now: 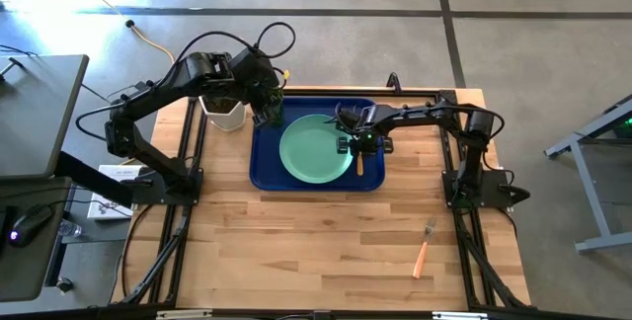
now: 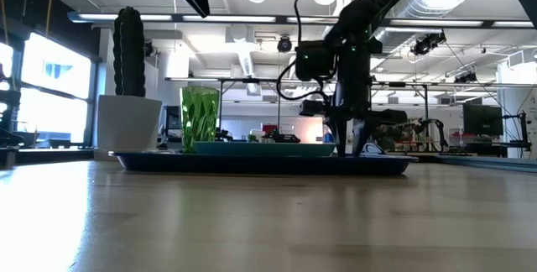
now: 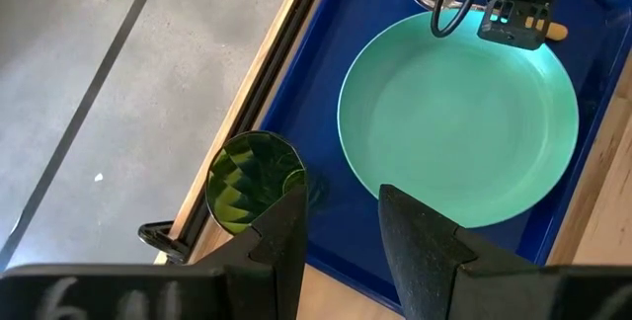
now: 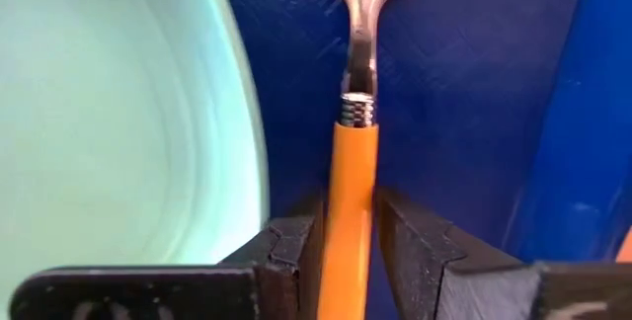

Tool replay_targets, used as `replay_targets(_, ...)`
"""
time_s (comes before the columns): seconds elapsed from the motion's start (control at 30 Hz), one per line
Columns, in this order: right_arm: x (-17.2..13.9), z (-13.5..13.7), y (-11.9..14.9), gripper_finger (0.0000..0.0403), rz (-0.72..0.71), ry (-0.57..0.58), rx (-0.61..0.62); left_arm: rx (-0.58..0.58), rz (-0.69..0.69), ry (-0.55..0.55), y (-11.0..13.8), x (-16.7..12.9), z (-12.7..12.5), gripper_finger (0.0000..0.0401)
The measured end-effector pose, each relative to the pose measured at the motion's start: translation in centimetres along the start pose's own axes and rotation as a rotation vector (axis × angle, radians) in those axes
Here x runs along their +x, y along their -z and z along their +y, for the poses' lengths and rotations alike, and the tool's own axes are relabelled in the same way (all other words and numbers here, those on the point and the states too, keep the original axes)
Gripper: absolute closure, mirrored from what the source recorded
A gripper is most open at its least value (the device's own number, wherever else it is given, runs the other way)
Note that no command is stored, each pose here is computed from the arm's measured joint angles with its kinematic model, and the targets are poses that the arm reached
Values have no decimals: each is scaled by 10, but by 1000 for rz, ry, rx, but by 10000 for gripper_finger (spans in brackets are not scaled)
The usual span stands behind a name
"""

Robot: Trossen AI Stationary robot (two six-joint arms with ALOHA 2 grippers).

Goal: Pick and place plate/cup/fork/spoon on tray
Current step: Put the orange spoon on the blue tray to the right of the green plate, then put the orange fork on the blue tray to the right of the orange spoon

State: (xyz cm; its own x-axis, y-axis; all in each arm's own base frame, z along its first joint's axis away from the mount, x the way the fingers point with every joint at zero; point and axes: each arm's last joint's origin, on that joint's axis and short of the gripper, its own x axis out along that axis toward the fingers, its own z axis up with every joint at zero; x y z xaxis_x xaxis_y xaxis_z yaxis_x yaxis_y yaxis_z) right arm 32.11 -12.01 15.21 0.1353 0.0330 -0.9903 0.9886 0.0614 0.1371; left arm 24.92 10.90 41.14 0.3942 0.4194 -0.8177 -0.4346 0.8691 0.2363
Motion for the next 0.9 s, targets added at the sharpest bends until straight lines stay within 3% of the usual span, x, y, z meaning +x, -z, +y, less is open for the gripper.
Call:
replay_targets(0.17,-6,3,-1,318,0,1,-5,0,0,0,0,0,0,286)
replay_targets(0.43,-25,7,2,318,-4,94,-38,0,0,0,0,0,0,286)
replay_targets(0.9,-72,37,47,318,-75,173,-200,0,0,1,0,0,0,286)
